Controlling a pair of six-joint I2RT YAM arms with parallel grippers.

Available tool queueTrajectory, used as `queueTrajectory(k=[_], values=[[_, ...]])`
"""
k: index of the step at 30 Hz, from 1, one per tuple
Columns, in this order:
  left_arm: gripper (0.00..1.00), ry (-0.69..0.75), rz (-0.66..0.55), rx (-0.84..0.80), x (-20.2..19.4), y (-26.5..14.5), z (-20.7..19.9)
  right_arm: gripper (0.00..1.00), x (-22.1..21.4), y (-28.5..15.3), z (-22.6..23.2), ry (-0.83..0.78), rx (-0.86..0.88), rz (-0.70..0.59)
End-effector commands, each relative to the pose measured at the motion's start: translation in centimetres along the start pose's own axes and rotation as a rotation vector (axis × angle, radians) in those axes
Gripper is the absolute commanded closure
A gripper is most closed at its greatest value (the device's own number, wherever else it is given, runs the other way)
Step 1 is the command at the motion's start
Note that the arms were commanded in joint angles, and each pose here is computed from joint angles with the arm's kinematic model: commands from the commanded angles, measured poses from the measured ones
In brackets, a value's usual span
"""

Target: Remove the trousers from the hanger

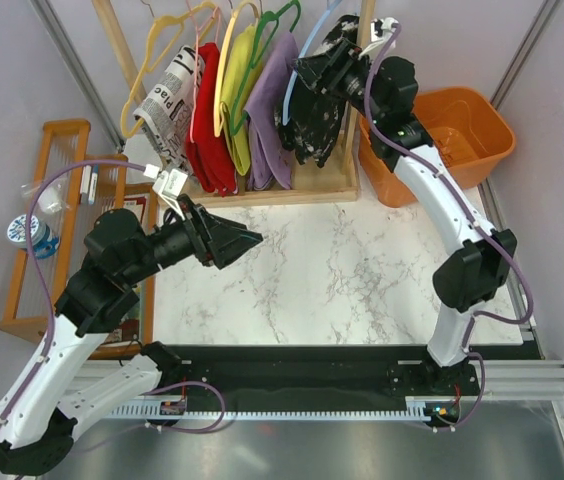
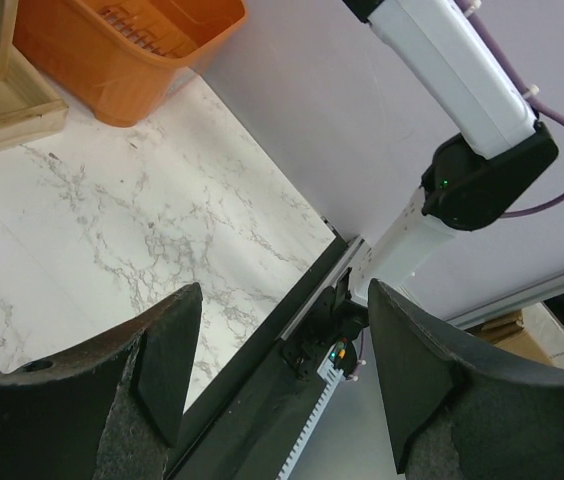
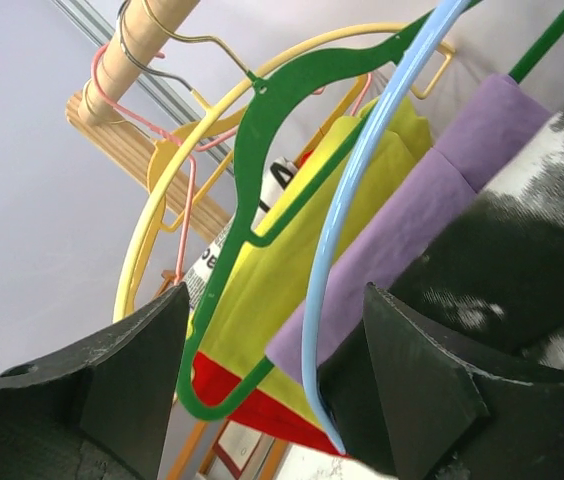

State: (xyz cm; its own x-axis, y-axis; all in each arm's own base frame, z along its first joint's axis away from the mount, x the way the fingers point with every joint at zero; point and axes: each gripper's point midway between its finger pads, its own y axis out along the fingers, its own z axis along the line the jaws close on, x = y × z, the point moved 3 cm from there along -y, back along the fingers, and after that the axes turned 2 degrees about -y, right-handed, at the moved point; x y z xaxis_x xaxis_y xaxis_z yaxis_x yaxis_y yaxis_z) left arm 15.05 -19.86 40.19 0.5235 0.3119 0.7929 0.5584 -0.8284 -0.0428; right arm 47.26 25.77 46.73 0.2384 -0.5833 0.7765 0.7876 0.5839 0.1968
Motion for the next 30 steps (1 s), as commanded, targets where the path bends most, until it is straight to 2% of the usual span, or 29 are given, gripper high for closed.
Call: queueTrajectory(k=[1,5,13,16,23,28,30], values=[[0.26,0.016,-0.001,0.012,-0.3,-1.0,0.0,0.24,1.3,2.2,1.0,-0.046,0.028,-0.091],[0.26,0.016,-0.013,0.006,-0.2,-2.0,-0.5,0.28,0.2,3.7,0.5,-0.037,0.016,-0.082],[0.26,-0.029,-0.025,-0.044,-0.3,-4.0,-2.1,0.28,-1.6,5.6,0.0,-0.022,0.038,-0.077],[0.26,-0.017,-0.035,-0.058,-0.1,-4.8,-2.6,0.34,-1.7,6.0,-0.2,0.000,0.038,-0.086],[0.26,-0.004,-0.042,-0.020,-0.3,-5.8,-2.3,0.60,-1.1,6.6,0.3,0.051,0.058,-0.113],[0.26,-0.004,-0.043,-0.012,-0.5,-6.1,-2.2,0.63,1.0,5.6,2.3,0.076,0.083,-0.149],[0.26,-0.005,-0.041,-0.012,-0.4,-6.2,-2.3,0.69,2.0,4.9,3.1,0.103,0.083,-0.154]])
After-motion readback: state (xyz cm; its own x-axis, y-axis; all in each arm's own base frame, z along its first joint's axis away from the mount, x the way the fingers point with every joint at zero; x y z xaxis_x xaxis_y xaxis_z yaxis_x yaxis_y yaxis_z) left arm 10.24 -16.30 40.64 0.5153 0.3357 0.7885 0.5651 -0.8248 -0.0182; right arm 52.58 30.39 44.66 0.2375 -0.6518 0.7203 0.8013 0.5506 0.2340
